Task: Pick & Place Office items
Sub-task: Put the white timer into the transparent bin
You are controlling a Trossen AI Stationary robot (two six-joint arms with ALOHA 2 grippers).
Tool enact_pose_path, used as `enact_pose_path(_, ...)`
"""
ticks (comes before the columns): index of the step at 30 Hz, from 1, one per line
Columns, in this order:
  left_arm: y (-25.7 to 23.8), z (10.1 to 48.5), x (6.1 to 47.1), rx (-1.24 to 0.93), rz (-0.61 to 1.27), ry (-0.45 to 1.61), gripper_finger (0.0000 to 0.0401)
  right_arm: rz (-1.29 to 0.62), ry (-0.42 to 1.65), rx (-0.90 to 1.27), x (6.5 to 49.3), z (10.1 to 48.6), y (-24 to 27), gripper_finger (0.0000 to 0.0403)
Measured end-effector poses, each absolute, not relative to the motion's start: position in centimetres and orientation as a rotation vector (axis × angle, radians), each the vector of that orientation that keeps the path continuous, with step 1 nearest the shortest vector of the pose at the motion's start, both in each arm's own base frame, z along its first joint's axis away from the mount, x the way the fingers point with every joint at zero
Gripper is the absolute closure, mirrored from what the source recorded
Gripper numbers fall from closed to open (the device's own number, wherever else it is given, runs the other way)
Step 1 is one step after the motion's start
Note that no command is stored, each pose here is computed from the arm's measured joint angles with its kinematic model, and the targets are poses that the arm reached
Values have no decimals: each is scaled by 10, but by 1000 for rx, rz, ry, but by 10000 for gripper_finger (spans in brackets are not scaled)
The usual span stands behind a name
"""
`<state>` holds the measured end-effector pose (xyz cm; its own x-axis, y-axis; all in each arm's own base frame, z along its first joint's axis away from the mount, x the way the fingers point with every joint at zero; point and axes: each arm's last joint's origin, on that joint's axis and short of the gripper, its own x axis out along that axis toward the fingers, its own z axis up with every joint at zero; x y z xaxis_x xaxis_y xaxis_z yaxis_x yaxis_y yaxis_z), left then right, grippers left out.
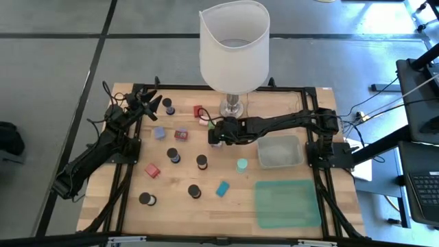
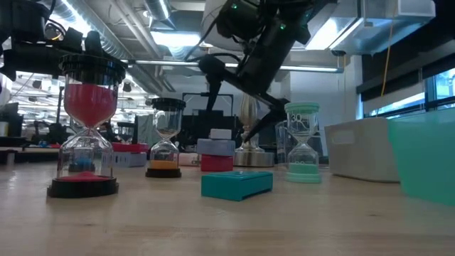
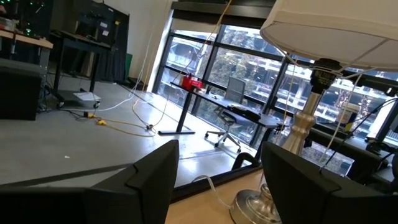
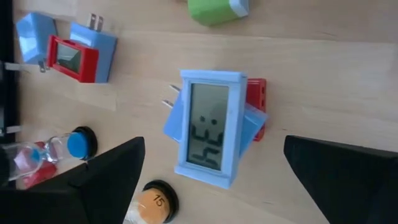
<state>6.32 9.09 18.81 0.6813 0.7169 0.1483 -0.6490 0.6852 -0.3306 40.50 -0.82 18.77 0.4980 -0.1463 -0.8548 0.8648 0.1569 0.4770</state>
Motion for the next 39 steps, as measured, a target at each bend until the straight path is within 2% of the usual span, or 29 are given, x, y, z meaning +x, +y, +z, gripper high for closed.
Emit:
enact_pose_path(12, 91, 188, 63, -261, 776, -277, 175, -774, 714, 1185, 410, 191, -9, 14)
enact_pose_path(17, 91, 188, 63, -261, 776, -277, 175, -744, 742, 1092, 410, 190, -9, 14)
enact_pose_path(39, 91, 188, 63, -261, 776, -277, 175, -814, 688, 939, 413, 182, -2, 14)
